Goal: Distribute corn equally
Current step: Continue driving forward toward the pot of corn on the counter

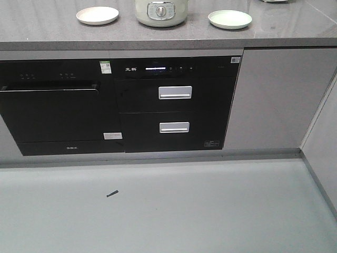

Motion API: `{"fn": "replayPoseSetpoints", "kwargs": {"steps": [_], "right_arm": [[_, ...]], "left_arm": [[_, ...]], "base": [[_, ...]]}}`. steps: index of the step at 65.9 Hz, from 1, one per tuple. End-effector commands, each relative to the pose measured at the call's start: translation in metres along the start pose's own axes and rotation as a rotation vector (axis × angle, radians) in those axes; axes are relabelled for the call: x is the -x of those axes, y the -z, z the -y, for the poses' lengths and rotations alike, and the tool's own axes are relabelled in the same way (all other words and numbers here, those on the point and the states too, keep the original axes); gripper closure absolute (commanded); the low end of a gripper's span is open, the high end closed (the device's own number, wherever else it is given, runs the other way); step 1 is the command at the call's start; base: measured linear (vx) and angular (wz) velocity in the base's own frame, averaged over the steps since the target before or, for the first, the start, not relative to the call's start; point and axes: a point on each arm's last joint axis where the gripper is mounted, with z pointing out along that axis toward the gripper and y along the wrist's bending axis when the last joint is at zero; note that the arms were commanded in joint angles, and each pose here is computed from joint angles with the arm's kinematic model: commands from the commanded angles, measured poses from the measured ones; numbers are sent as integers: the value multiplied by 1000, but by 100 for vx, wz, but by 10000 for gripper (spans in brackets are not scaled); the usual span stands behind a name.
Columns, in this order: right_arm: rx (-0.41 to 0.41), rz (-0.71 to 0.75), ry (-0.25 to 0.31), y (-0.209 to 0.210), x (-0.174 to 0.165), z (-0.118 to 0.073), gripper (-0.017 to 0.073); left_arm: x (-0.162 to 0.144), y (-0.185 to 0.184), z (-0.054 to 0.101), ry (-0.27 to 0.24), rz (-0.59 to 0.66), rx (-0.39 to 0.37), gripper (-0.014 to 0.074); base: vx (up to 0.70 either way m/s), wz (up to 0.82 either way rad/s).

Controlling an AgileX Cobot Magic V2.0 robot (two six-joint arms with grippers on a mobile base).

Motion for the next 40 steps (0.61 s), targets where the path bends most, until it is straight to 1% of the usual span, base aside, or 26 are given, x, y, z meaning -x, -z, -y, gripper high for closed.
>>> {"fn": "replayPoseSetpoints", "kwargs": {"steps": [1,40], "right_arm": [[1,63,11,0,3,0,560],[1,63,11,0,3,0,560]], "left_arm": [[3,1,0,16,78,-5,600],[3,1,0,16,78,-5,600]], "base": [[6,-1],[7,-1]]}}
